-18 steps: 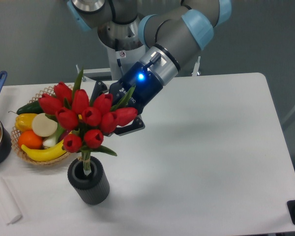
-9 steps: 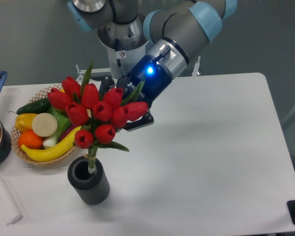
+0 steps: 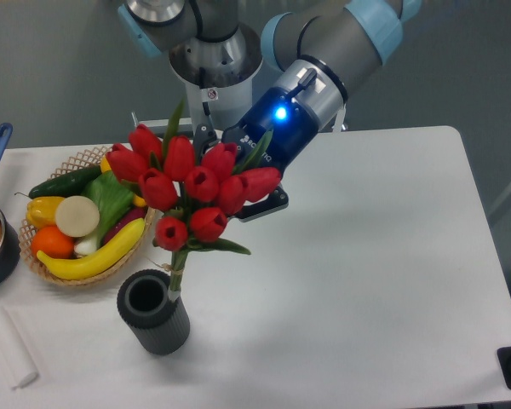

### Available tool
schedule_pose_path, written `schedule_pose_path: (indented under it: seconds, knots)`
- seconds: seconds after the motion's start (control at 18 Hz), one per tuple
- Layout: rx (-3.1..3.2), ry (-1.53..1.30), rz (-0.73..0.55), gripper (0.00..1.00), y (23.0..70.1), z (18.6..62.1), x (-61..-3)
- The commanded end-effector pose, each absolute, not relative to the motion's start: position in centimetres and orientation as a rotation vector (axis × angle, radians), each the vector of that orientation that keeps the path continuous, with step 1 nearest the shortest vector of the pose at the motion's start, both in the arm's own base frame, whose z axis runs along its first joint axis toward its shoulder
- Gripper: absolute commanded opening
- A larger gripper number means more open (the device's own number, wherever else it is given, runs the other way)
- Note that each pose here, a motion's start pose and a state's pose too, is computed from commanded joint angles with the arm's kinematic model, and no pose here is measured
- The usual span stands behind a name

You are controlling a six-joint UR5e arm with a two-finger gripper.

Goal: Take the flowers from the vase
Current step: 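Raise the tulip bunch higher, clearing the stems from the vase rim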

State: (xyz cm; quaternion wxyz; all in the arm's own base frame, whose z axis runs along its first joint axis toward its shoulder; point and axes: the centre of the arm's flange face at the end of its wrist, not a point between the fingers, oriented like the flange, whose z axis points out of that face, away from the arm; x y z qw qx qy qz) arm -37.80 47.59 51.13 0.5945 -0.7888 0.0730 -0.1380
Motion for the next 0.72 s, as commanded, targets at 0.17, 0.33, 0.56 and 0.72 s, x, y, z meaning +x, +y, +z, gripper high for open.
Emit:
schedule_pose_path:
  seconds: [0.17,0.33,0.56,0.72]
  knots:
    - [-1.835,0.167,-0.320,0.33,47.56,51.03,-37.92]
    - [-1.834,0.161,-0.318,0.33,47.32,50.97,-38.20]
    - [-1.834,0.161,-0.318,0.33,47.32,50.97,-38.20]
    - [-1.834,0.160,-0.315,0.33,47.24,51.06,-38.22]
